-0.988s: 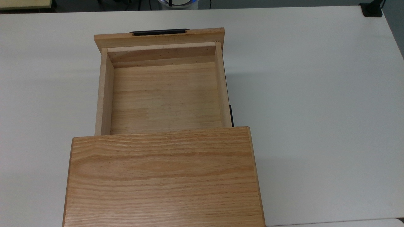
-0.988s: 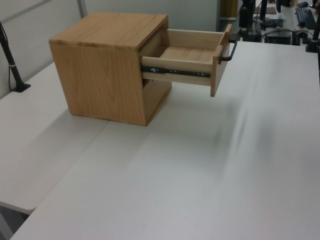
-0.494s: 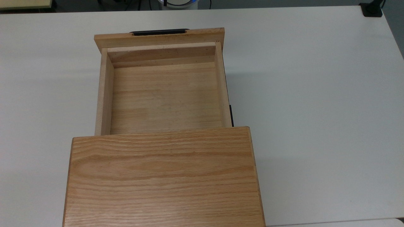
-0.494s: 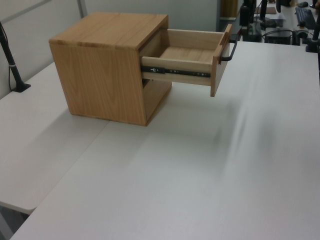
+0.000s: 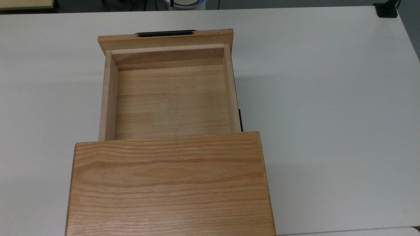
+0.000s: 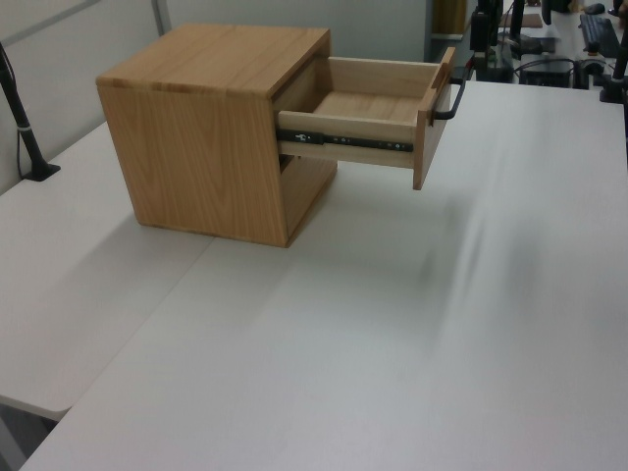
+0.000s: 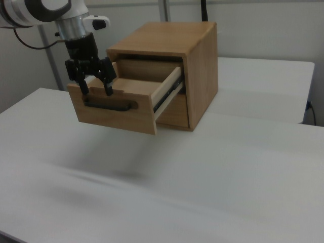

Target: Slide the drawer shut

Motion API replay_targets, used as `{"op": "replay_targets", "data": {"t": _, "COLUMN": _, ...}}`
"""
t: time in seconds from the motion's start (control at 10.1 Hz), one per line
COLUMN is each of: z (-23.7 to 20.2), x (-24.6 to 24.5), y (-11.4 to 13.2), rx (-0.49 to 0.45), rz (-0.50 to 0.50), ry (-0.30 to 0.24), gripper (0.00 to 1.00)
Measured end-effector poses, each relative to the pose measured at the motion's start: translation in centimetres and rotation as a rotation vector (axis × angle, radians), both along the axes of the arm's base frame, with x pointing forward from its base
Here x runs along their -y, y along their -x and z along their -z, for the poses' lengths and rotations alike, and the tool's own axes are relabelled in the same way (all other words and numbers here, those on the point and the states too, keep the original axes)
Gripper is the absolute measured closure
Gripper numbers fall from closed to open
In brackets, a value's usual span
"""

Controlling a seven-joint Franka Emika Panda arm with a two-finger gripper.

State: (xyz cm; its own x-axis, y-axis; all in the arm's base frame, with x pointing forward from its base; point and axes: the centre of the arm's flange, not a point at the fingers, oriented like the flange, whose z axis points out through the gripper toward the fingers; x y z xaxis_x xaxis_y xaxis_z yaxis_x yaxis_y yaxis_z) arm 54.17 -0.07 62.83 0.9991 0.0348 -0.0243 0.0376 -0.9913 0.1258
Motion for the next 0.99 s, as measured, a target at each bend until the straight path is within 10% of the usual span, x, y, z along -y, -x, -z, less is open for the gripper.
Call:
{"op": "replay_targets", "data": {"t": 0.59, "z": 1.8, "x": -2.7, "y": 1.8, "rx": -0.164, "rz": -0.042, "ry": 0.008, "gripper": 0.10}}
{"op": "replay_targets", "data": {"t": 0.99, "z": 3.3, "x": -3.6, "y": 2.0, "rx": -0.204, "rz": -0.067, "ry": -0.074, "gripper": 0.81}}
